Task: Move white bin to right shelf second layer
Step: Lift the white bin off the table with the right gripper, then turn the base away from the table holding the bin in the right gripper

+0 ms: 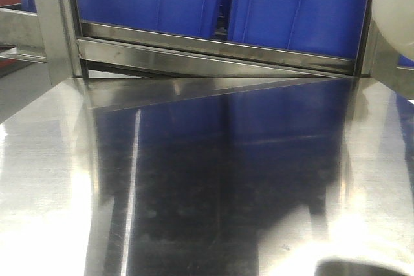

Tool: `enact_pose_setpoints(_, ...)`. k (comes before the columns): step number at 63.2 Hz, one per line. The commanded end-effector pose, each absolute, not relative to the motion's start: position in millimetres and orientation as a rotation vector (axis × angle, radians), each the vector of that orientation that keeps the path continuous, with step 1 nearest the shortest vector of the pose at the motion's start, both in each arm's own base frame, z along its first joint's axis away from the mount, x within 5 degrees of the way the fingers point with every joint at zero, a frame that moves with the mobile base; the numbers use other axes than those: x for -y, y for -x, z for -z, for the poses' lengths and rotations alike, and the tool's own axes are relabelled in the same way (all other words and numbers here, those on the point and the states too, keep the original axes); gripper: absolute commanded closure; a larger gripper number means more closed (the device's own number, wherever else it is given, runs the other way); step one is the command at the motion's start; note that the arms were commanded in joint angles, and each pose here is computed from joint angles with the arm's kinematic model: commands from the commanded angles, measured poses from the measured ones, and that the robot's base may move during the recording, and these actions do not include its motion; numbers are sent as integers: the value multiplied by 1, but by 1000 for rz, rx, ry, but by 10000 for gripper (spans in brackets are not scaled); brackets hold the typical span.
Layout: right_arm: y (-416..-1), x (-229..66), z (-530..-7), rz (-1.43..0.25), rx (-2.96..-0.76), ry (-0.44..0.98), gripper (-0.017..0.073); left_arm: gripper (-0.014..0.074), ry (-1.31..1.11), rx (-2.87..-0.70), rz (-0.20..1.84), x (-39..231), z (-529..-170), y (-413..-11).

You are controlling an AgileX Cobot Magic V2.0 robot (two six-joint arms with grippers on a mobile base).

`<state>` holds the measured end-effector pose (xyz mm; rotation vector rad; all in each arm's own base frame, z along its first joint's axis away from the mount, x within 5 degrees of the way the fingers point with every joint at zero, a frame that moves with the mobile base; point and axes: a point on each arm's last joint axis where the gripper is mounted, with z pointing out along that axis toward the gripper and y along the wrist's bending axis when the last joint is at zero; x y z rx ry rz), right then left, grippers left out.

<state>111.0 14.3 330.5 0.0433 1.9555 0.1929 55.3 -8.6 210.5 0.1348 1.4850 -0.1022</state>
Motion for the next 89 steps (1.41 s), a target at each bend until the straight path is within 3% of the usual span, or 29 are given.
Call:
enact_pose_setpoints(1,-113,-14,-350,-202,-1817,-40,503,509,-117,-1420,112,8,-208,-55)
enact_pose_setpoints(89,-113,-14,-350,-202,-1817,-40,503,509,-117,-1420,112,8,-208,-55)
